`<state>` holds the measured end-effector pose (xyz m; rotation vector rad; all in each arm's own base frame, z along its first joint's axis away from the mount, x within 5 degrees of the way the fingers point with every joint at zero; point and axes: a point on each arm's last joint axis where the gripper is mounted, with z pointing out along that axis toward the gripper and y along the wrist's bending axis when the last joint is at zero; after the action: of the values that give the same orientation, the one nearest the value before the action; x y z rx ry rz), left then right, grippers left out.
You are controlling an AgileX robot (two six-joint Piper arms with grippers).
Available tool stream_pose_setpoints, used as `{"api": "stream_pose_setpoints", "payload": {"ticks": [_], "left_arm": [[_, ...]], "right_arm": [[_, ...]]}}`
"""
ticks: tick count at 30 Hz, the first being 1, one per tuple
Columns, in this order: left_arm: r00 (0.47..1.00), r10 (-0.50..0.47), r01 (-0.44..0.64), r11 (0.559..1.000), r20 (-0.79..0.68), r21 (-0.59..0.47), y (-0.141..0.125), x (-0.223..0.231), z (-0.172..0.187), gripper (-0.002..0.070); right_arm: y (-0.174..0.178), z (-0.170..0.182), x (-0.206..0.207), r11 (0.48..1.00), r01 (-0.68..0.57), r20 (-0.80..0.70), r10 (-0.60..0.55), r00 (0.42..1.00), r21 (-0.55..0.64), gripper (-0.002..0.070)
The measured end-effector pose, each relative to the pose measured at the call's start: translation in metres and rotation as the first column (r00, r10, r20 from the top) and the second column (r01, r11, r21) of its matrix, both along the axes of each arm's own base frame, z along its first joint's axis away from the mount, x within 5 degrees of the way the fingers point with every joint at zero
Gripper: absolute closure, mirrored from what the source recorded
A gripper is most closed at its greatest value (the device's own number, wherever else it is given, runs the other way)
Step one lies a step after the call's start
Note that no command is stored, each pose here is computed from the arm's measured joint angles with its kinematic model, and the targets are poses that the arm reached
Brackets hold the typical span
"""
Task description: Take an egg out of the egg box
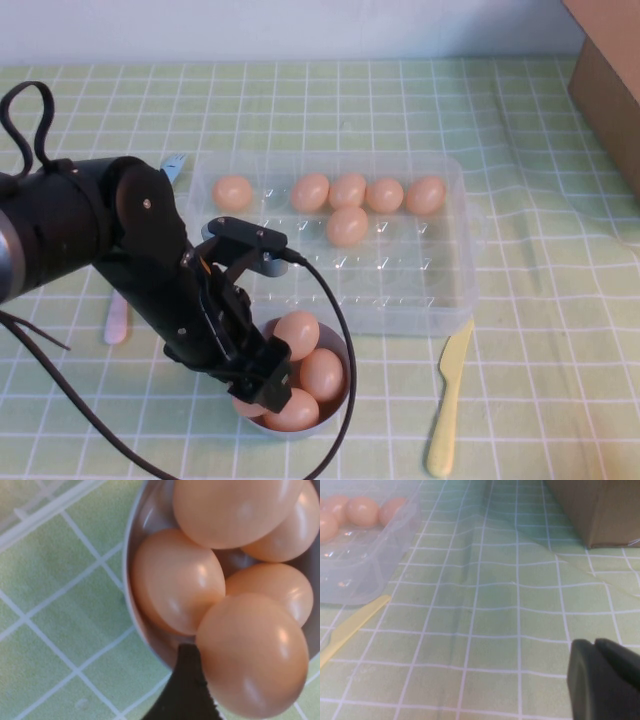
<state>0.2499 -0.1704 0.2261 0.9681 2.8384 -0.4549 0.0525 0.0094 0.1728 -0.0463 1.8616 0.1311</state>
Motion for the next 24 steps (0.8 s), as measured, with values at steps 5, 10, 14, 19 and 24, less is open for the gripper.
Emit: {"api": "stream_pose_setpoints", "payload": {"ticks": [5,10,14,19,24], "left_arm": [[0.999,-0.005,0.005,1.0,0.032,-0.003,0.002,-0.001,0.007,0.016],[0.977,-0.005,0.014,0.999,0.212,-0.039,0.013,-0.011,0.045,0.0169],[0.914,0.019,0.017,0.996,0.406,-0.085,0.026,-0.023,0.077,0.0304],[0.843,0.082,0.011,0.986,0.531,-0.168,0.045,-0.055,0.09,0.0592],[0.796,0.15,0.006,0.967,0.587,-0.256,0.061,-0.084,0.089,0.0662]], "right_arm": [[0.0,0.0,0.0,1.0,0.0,0.0,0.0,1.0,0.0,0.0694],[0.0,0.0,0.0,1.0,0.0,0.0,0.0,1.0,0.0,0.0694],[0.0,0.0,0.0,1.0,0.0,0.0,0.0,1.0,0.0,0.0694],[0.0,0.0,0.0,1.0,0.0,0.0,0.0,1.0,0.0,0.0694],[0.0,0.0,0.0,1.0,0.0,0.0,0.0,1.0,0.0,0.0694]]}}
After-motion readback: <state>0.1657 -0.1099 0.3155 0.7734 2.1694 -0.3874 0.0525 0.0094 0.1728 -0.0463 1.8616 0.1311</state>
